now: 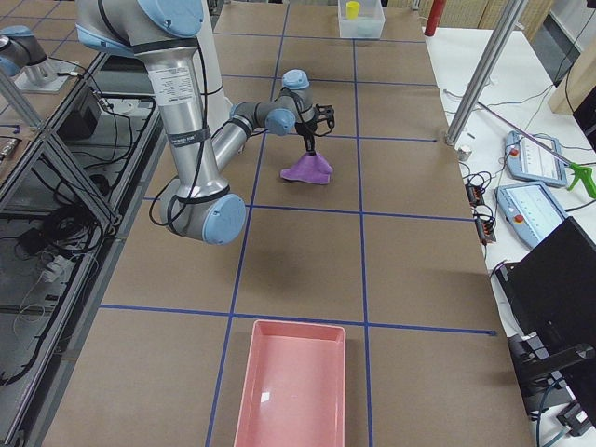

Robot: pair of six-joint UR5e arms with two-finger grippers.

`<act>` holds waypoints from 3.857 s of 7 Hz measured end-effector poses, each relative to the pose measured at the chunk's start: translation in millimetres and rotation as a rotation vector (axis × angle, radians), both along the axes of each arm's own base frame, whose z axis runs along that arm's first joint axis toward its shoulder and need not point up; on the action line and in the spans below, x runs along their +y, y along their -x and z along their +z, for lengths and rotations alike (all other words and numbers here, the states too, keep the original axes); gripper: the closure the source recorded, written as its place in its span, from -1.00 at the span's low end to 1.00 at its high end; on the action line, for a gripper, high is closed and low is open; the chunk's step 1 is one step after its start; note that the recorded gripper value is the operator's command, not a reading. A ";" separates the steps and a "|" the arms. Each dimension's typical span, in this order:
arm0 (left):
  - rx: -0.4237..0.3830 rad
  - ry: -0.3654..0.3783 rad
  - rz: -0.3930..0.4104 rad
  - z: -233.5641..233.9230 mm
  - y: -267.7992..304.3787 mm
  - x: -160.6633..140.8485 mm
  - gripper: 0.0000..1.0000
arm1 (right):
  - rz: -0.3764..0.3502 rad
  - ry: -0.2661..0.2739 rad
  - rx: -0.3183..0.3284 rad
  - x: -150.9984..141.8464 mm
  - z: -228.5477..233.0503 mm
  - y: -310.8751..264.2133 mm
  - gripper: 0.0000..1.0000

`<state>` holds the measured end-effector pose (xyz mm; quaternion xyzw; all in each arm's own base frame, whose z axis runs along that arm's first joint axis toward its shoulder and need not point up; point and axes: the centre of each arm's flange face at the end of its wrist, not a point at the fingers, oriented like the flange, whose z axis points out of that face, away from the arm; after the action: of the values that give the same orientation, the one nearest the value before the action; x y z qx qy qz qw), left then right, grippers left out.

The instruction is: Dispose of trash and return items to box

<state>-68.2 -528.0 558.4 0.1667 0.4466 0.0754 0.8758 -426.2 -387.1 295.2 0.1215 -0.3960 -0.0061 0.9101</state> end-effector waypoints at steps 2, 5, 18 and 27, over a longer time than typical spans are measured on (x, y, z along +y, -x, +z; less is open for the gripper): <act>-0.019 0.019 -0.005 11.3 -0.2 7.0 -0.98 | 0.025 0.008 -0.010 -17.4 -4.2 -23.7 1.00; -0.129 0.092 -0.022 54.9 0.7 32.7 -0.98 | -0.038 -0.005 0.046 -79.7 14.9 -115.0 1.00; -0.133 0.221 0.060 120.7 -4.2 86.5 -0.98 | -0.209 0.204 0.162 -1.1 478.5 -588.7 1.00; -0.120 0.417 0.066 123.5 -0.9 114.6 -0.98 | -0.107 0.138 0.087 -124.2 391.2 -541.0 -1.00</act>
<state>-67.3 -413.4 681.9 -0.0373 0.4049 0.0197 0.9134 114.8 -511.3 686.4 0.0368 -0.3613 -0.0327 0.9311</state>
